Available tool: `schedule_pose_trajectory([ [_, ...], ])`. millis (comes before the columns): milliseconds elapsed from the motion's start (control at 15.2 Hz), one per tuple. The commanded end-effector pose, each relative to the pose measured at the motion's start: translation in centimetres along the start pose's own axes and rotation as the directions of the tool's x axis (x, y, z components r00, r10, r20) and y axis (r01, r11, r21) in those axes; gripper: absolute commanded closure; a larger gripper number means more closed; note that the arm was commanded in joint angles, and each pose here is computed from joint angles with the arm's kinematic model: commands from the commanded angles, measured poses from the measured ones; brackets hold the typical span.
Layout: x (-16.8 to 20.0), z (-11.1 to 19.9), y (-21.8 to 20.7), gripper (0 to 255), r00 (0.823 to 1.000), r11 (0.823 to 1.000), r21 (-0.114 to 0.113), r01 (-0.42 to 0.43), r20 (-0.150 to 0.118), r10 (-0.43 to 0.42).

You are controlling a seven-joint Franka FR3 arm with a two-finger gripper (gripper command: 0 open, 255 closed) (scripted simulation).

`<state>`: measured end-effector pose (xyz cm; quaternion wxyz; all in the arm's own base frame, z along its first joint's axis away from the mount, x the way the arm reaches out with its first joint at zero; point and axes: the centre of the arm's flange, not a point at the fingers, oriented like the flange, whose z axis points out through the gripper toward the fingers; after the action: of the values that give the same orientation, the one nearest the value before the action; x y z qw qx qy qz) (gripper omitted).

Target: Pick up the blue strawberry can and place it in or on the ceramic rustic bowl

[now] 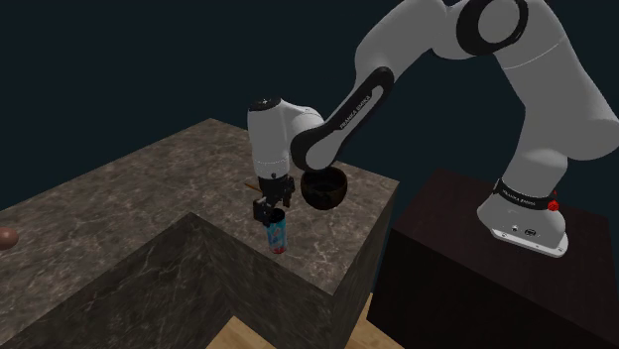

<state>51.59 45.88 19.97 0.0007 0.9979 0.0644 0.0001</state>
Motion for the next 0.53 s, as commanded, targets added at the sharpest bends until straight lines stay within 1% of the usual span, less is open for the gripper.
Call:
schedule_pose_trajectory([
  [0, 0.0, 1.0, 0.0, 0, 1.0, 1.0, 0.0, 0.0, 0.0, 0.0],
  [198, 0.1, 2.4, 0.0, 0, 1.0, 1.0, 0.0, 0.0, 0.0, 0.0],
  [462, 0.1, 2.4, 0.0, 0, 1.0, 1.0, 0.0, 0.0, 0.0, 0.0],
])
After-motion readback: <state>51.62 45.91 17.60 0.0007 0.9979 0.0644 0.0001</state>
